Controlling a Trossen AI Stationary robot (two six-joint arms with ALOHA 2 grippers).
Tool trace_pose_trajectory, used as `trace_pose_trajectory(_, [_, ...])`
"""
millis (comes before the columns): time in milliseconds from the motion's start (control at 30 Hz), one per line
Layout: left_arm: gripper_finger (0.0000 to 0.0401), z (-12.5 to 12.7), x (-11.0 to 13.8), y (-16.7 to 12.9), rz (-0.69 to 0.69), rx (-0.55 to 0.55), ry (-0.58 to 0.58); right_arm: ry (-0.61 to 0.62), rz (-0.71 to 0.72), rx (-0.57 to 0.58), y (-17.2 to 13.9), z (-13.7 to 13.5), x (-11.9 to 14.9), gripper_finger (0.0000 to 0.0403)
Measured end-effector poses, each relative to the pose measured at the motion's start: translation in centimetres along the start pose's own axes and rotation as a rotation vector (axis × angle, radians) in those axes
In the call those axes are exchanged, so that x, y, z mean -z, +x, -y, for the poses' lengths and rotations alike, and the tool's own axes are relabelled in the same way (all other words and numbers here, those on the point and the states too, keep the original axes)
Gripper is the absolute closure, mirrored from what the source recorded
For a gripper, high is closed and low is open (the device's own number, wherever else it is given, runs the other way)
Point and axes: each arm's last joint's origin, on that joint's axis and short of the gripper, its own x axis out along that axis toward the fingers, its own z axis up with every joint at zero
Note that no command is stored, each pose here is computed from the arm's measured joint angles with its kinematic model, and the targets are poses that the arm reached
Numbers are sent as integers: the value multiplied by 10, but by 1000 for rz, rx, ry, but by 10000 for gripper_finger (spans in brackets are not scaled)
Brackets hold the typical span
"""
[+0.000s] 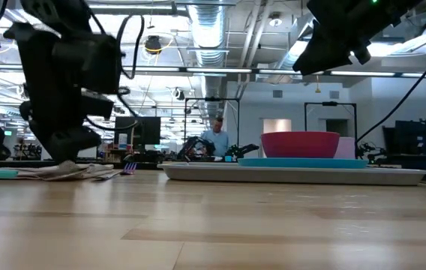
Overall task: Set up tray
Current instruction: Put the brown napkin on the gray serving tray to the left of the blue plate
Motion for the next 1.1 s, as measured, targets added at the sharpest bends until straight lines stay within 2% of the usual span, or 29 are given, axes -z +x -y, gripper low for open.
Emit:
trace_pose_trajectory(100, [276,8,0,-12,7,37,23,1,1,-1,0,0,0,259])
trace_pose_trajectory(267, [284,7,1,-29,50,-26,28,1,1,-1,0,0,0,257])
trace_pose_trajectory(433, [287,8,11,-42,-41,-26,70,1,1,-1,0,0,0,258])
trace_pose_trajectory(533, [287,11,19,-47,-33,-4,108,-1,1,-1,0,0,0,260])
trace_pose_trajectory(733, [287,18,35,-55,-22,48,302,-3,1,-1,0,0,0,257])
trace_pose_trajectory(900, [282,18,36,-56,51,30,457,1,5,-3,0,-1,-1,256])
trace_pose_trajectory(1000, [271,23,32,-56,96,61,437,2,6,-5,0,-1,-1,258])
trace_pose_trajectory(1100, [257,31,26,-55,110,145,334,2,6,-5,0,-1,-1,259])
